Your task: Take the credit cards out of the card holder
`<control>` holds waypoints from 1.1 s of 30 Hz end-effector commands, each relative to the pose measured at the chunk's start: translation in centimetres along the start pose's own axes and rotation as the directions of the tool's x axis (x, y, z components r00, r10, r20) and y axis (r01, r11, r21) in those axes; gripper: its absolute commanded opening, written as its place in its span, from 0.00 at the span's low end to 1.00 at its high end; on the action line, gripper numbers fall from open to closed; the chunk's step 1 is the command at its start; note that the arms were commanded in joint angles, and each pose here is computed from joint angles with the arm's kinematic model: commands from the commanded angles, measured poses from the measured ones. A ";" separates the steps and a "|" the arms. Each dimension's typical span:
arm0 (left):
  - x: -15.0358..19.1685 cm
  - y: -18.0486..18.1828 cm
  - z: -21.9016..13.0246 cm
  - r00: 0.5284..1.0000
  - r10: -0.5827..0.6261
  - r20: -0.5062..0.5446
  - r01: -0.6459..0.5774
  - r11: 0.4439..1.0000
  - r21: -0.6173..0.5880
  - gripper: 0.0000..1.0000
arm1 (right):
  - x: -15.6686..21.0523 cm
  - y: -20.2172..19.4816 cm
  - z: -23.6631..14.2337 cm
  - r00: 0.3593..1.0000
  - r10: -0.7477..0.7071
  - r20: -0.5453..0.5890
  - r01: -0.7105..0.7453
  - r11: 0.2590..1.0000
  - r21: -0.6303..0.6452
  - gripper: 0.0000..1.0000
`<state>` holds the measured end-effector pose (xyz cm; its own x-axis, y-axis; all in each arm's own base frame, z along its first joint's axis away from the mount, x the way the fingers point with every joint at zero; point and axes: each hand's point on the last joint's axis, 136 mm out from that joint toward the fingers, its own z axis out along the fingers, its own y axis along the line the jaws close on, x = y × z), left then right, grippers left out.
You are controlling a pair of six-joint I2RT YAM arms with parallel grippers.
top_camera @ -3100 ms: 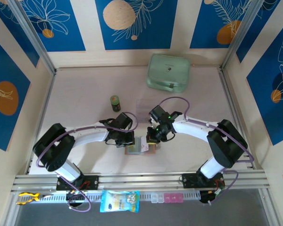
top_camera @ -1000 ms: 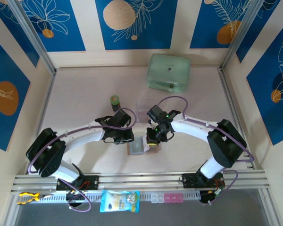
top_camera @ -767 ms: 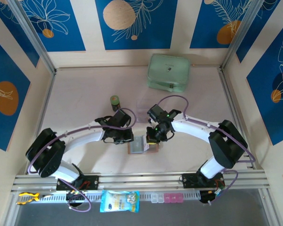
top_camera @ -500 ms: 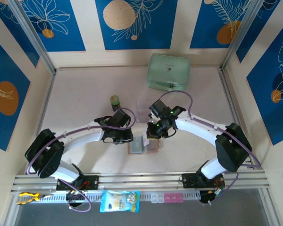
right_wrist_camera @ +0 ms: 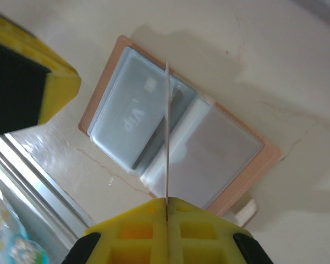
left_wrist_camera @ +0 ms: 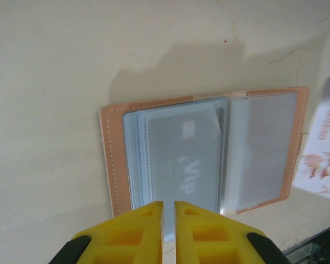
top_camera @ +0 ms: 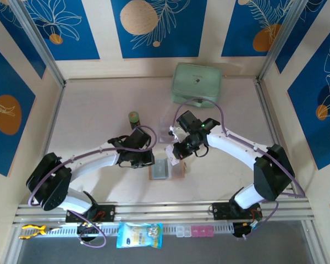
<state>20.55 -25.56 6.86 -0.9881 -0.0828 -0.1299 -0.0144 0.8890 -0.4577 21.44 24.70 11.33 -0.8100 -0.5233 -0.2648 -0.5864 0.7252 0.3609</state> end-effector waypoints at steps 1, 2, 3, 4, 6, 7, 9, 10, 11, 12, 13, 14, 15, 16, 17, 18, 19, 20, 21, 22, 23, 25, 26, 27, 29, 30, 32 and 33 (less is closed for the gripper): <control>0.0 0.6 -0.4 1.000 0.001 0.012 -0.001 1.000 -0.012 0.12 | -0.3 -0.5 -1.0 0.975 -0.222 -0.026 0.222 0.975 0.009 0.00; 0.0 0.7 -0.4 1.000 0.000 0.013 0.000 1.000 -0.013 0.12 | -0.5 -0.8 -1.3 0.968 -0.249 -0.026 0.249 0.968 0.014 0.00; 0.1 0.8 -0.5 1.000 0.002 0.013 -0.002 1.000 -0.014 0.12 | -0.7 -0.8 -1.6 0.955 -0.295 -0.029 0.296 0.955 0.006 0.00; 0.0 0.8 -0.5 1.000 0.001 0.016 0.000 1.000 -0.014 0.12 | -0.6 -0.6 -1.8 0.936 -0.351 -0.039 0.351 0.936 -0.004 0.00; 0.1 1.0 -0.6 1.000 -0.001 0.017 0.002 1.000 -0.015 0.12 | -0.5 -0.7 -2.3 0.893 -0.446 -0.057 0.446 0.895 -0.003 0.00; 0.1 1.1 -0.6 1.000 -0.002 0.017 0.002 1.000 -0.016 0.12 | -0.7 -1.0 -2.5 0.873 -0.482 -0.072 0.484 0.875 0.014 0.00; 0.1 1.2 -0.7 1.000 -0.004 0.018 0.005 1.000 -0.015 0.12 | -1.2 -1.8 -2.9 0.853 -0.514 -0.093 0.519 0.854 0.041 0.00; 0.1 1.2 -0.6 1.000 -0.005 0.019 0.005 1.000 -0.012 0.12 | -1.7 -2.1 -3.2 0.846 -0.524 -0.099 0.530 0.847 0.049 0.00; 0.1 1.2 -0.6 1.000 -0.004 0.018 0.004 1.000 -0.012 0.12 | -2.1 -2.5 -3.4 0.842 -0.529 -0.104 0.537 0.842 0.057 0.00; 0.1 1.3 -0.6 1.000 -0.006 0.016 0.006 1.000 -0.012 0.12 | -2.6 -3.0 -3.5 0.836 -0.536 -0.115 0.545 0.836 0.068 0.00; 0.1 1.3 -0.6 1.000 -0.006 0.016 0.006 1.000 -0.010 0.12 | -3.1 -3.4 -3.6 0.829 -0.547 -0.120 0.557 0.827 0.077 0.00; 0.1 1.3 -0.5 1.000 -0.007 0.015 0.007 1.000 -0.011 0.12 | -3.5 -3.7 -3.7 0.822 -0.555 -0.123 0.566 0.820 0.082 0.00; 0.0 1.3 -0.5 1.000 -0.007 0.016 0.007 1.000 -0.009 0.12 | -4.1 -3.9 -3.8 0.815 -0.568 -0.117 0.578 0.811 0.087 0.00; 0.0 1.4 -0.5 1.000 -0.009 0.015 0.009 1.000 -0.010 0.12 | -4.8 -4.1 -3.9 0.811 -0.576 -0.105 0.585 0.806 0.092 0.00; 0.0 1.5 -0.5 1.000 -0.008 0.014 0.008 1.000 -0.009 0.13 | -5.6 -4.3 -4.1 0.809 -0.581 -0.091 0.588 0.803 0.098 0.00; 0.0 1.5 -0.5 1.000 -0.008 0.013 0.008 1.000 -0.008 0.13 | -6.4 -4.5 -4.3 0.808 -0.585 -0.077 0.590 0.801 0.102 0.00; -0.1 1.6 -0.6 1.000 -0.010 0.015 0.010 1.000 -0.007 0.13 | -7.1 -4.6 -4.4 0.805 -0.589 -0.064 0.593 0.799 0.105 0.00; -0.1 1.7 -0.6 1.000 -0.010 0.015 0.010 1.000 -0.009 0.13 | -7.7 -4.8 -4.4 0.804 -0.592 -0.060 0.595 0.797 0.105 0.00; -0.1 1.8 -0.7 1.000 -0.009 0.015 0.009 1.000 -0.009 0.13 | -8.3 -5.1 -4.4 0.801 -0.596 -0.054 0.598 0.794 0.108 0.00; -0.2 1.8 -0.7 1.000 -0.009 0.017 0.009 1.000 -0.011 0.13 | -8.8 -5.3 -4.3 0.800 -0.598 -0.050 0.599 0.793 0.105 0.00; -0.3 1.9 -0.8 1.000 -0.010 0.018 0.010 1.000 -0.012 0.13 | -9.2 -5.5 -4.2 0.800 -0.598 -0.049 0.600 0.794 0.101 0.00; -0.5 2.0 -1.0 1.000 -0.015 0.021 0.015 1.000 -0.014 0.14 | -9.9 -6.0 -3.7 0.799 -0.599 -0.051 0.601 0.794 0.092 0.00; -0.6 2.1 -1.1 1.000 -0.018 0.024 0.019 1.000 -0.015 0.14 | -10.2 -6.2 -3.4 0.801 -0.596 -0.055 0.599 0.796 0.085 0.00; -0.6 2.3 -1.2 0.999 -0.020 0.025 0.021 1.000 -0.018 0.15 | -10.4 -6.4 -3.0 0.801 -0.596 -0.061 0.599 0.797 0.074 0.00; -0.7 2.5 -1.5 0.999 -0.022 0.032 0.023 1.000 -0.020 0.17 | -10.7 -6.9 -2.4 0.804 -0.590 -0.076 0.594 0.802 0.063 0.00; -0.7 2.7 -1.6 0.999 -0.026 0.037 0.026 0.999 -0.022 0.18 | -10.8 -7.3 -1.9 0.804 -0.588 -0.085 0.593 0.803 0.056 0.00; -0.7 3.1 -1.8 0.998 -0.038 0.045 0.039 0.999 -0.021 0.20 | -11.1 -7.8 -1.3 0.805 -0.585 -0.095 0.591 0.805 0.049 0.00; -0.6 3.3 -1.9 0.998 -0.045 0.048 0.046 0.999 -0.020 0.21 | -11.2 -8.0 -1.1 0.805 -0.584 -0.100 0.590 0.806 0.047 0.00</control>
<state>21.43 -23.10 7.44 -0.9777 -0.1354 -0.1604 -0.0454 0.8825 -0.4680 35.47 24.10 12.40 -0.3267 -0.8830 -0.3369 -0.9431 0.3277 0.0557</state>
